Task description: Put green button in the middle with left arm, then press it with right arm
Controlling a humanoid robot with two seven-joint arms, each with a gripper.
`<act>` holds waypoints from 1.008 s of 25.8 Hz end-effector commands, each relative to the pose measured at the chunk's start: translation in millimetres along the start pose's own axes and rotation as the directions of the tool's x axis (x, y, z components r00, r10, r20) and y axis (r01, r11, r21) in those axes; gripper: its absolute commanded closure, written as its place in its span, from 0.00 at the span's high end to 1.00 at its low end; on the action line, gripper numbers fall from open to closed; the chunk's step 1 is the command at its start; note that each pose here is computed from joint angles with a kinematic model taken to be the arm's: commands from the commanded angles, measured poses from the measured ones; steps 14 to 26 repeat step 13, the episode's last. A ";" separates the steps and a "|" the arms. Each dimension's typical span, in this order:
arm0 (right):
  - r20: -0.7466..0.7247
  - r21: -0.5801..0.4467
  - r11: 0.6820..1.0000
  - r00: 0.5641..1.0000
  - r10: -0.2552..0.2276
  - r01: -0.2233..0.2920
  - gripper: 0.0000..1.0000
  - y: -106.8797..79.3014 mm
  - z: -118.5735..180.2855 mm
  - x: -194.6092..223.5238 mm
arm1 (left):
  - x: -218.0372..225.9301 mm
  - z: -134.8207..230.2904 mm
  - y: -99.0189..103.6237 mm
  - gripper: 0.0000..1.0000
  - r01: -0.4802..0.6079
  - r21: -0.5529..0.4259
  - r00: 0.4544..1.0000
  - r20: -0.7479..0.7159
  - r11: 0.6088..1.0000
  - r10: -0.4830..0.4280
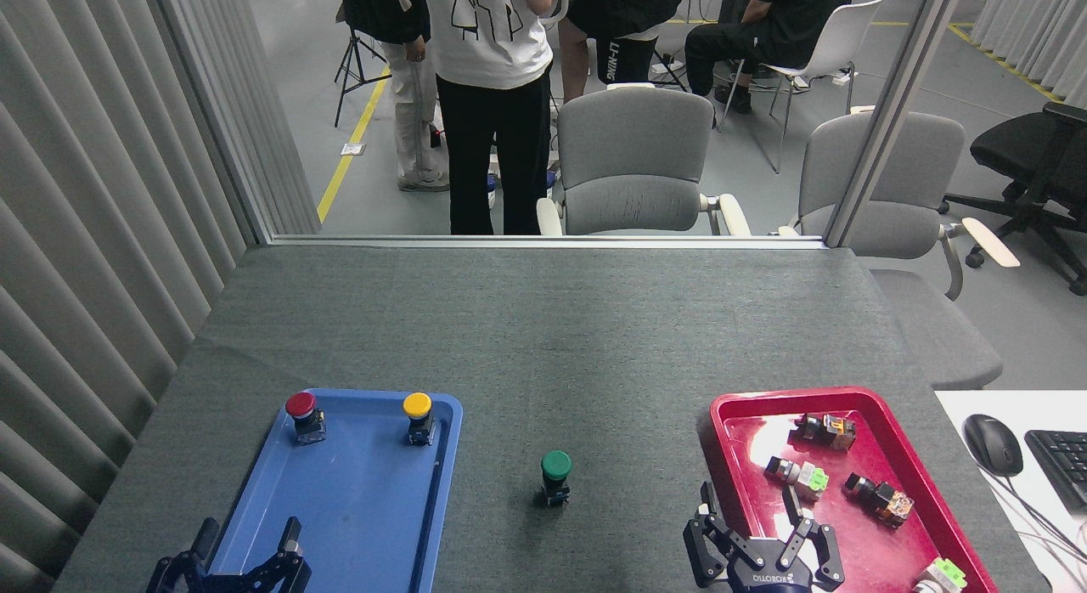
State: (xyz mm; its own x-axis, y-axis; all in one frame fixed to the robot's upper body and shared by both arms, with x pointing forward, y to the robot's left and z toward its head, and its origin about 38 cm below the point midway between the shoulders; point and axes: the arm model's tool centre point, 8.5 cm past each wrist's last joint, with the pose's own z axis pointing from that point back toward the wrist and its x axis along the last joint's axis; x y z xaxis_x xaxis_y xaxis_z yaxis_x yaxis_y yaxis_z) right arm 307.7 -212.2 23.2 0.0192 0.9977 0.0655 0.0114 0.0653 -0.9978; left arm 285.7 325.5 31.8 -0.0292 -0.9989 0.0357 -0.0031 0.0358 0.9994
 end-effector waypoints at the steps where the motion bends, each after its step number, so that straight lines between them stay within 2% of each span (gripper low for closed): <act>1: 0.003 0.005 1.000 1.000 -0.002 0.002 1.00 1.1 0.7 0.3 | 0.0 0.0 0.0 1.00 -0.004 0.001 1.000 -0.002 1.000 0.004; 7: 0.005 -0.003 1.000 1.000 0.001 -0.001 1.00 -1.2 -2.1 0.7 | 2.3 -3.2 1.0 1.00 -0.025 0.007 1.000 -0.016 1.000 0.026; 10: 0.005 -0.002 1.000 1.000 -0.002 0.002 1.00 -1.1 -2.1 0.8 | 12.4 -18.7 11.7 1.00 -0.056 0.051 0.998 -0.011 0.997 0.057; 13: 0.004 -0.001 1.000 1.000 -0.003 0.003 1.00 -0.9 -3.0 0.3 | 21.2 -22.6 10.2 1.00 -0.089 0.057 0.995 -0.028 0.994 0.091; 26: 0.004 -0.001 1.000 1.000 -0.003 0.003 1.00 -0.9 -3.0 0.3 | 21.2 -22.6 10.2 1.00 -0.089 0.057 0.995 -0.028 0.994 0.091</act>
